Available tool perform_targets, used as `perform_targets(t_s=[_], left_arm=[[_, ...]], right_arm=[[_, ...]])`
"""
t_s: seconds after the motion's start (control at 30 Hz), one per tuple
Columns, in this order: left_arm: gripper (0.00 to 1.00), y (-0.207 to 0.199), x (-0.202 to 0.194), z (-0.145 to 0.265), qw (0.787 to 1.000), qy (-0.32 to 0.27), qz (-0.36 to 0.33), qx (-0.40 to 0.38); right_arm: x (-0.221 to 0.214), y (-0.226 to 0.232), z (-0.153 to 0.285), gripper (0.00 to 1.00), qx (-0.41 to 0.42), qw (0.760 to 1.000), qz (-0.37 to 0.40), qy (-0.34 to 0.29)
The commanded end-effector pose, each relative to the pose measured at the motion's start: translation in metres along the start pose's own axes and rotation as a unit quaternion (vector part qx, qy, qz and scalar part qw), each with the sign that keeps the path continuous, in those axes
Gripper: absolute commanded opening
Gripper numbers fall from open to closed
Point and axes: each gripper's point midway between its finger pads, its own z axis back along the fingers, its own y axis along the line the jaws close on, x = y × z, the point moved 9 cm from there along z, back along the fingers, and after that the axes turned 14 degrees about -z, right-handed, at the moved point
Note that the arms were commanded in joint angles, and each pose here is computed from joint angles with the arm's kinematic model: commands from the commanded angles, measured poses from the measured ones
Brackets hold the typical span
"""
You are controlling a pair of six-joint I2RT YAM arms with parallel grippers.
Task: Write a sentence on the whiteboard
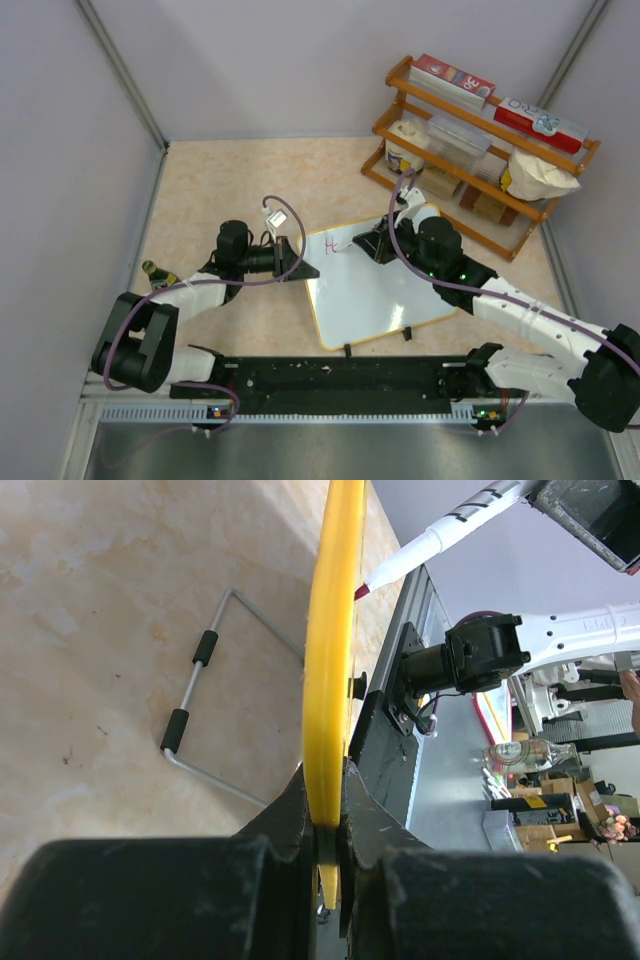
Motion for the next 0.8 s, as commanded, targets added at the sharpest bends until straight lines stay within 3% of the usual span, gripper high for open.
perform_targets(t_s=[0.0, 0.33, 0.77], left_arm=[[0.0, 0.005, -0.012, -0.001, 1.0, 0.009, -0.01, 0.014], [0.0, 0.004, -0.012, -0.001, 1.0, 0.008, -0.012, 0.013], [0.0, 0.003, -0.012, 0.0, 1.0, 0.009, -0.013, 0.013]], right_arm=[[0.002, -0.009, 0.001, 0.0, -0.035, 0.999, 0.006, -0.018], [0.015, -0.005, 0.0, 0.0, -0.042, 0.998, 0.0, -0.056], [0.017, -0.003, -0.003, 0.0, -0.041, 0.998, -0.005, -0.052]])
